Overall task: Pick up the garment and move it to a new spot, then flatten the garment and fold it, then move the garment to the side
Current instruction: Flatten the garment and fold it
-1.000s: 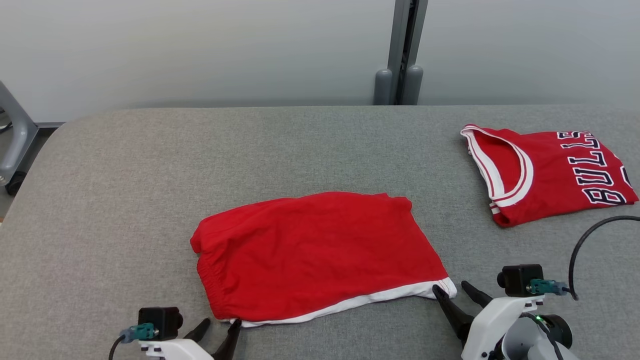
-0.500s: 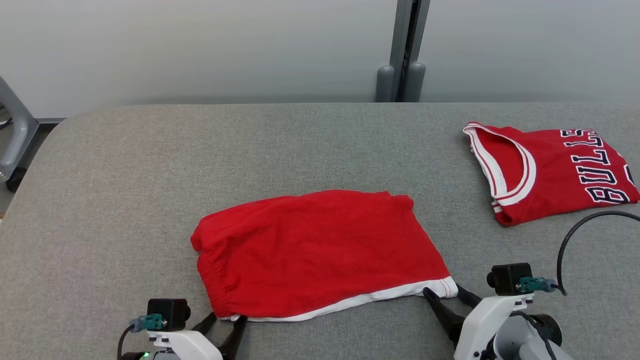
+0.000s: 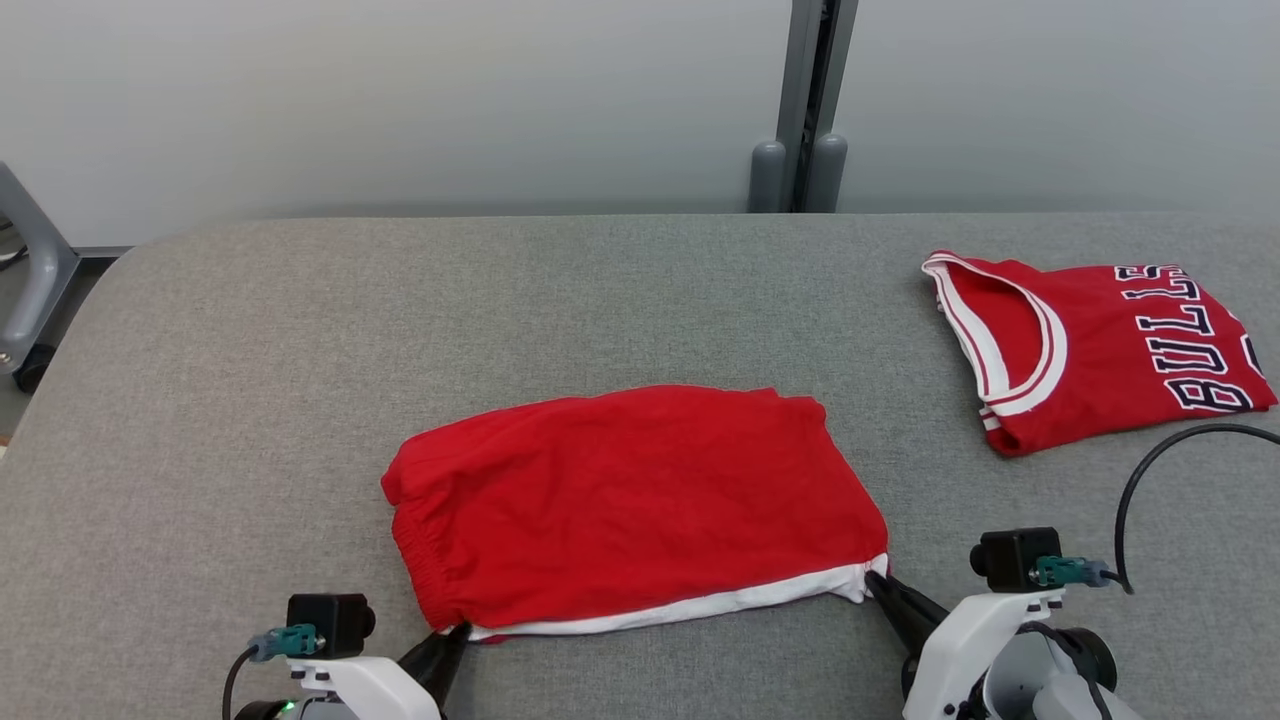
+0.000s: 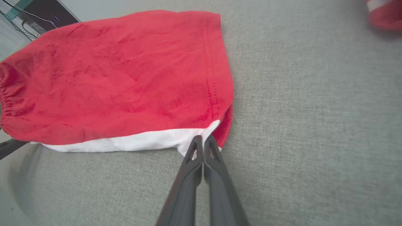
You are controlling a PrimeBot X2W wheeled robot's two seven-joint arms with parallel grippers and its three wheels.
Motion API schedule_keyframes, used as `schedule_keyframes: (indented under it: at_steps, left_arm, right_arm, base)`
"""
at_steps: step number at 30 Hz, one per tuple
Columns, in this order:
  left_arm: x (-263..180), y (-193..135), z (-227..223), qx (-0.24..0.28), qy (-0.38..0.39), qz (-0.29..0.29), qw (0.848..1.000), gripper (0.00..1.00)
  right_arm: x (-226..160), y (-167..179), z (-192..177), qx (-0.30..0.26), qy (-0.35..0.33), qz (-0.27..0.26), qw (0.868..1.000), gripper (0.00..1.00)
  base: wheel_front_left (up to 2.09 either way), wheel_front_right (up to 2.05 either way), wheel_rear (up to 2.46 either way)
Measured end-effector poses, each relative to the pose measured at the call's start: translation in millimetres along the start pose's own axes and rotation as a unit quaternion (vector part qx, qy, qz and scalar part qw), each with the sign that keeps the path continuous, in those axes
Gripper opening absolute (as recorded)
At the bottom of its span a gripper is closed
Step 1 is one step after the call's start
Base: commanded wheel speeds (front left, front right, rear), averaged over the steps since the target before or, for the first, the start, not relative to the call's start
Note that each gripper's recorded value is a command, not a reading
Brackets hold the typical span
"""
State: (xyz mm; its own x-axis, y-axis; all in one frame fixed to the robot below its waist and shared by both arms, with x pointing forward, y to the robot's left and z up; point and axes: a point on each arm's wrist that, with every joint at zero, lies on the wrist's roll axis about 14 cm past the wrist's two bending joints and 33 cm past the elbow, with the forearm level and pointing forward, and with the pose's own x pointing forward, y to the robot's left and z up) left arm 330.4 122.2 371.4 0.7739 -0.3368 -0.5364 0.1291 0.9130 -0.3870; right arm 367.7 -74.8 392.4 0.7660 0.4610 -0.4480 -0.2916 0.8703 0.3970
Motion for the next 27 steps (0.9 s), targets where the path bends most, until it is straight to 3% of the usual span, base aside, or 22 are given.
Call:
schedule_keyframes:
  at_steps: [1, 12, 18, 23, 27]
  left_arm:
    - [-0.4, 0.0, 0.8, 0.0, -0.001, 0.0, 1.0, 0.0]
    - [-8.5, -1.4, 9.7, 0.009, -0.006, -0.009, 1.0, 0.0]
    - [-18.7, -1.8, 26.6, 0.041, -0.001, -0.022, 0.999, 0.0]
    - [-31.3, -8.7, 40.2, 0.06, 0.008, -0.039, 0.997, 0.0]
    - [-42.7, -25.8, 50.9, 0.044, 0.01, -0.07, 0.997, 0.0]
  right_arm:
    - [0.2, 1.1, 0.2, -0.002, -0.001, 0.002, 1.0, 0.0]
    - [0.9, 3.6, 17.1, -0.008, -0.033, 0.011, 0.999, 0.0]
    - [-5.5, 5.7, 40.6, -0.013, -0.071, 0.022, 0.997, 0.0]
    - [-17.3, 11.9, 57.6, -0.002, -0.1, 0.039, 0.994, 0.0]
    - [-29.3, 10.6, 65.0, 0.007, -0.113, 0.047, 0.992, 0.0]
  base:
    - [0.0, 0.0, 0.0]
    - [0.0, 0.0, 0.0]
    - [0.0, 0.0, 0.0]
    - [0.0, 0.0, 0.0]
    - [0.0, 0.0, 0.0]
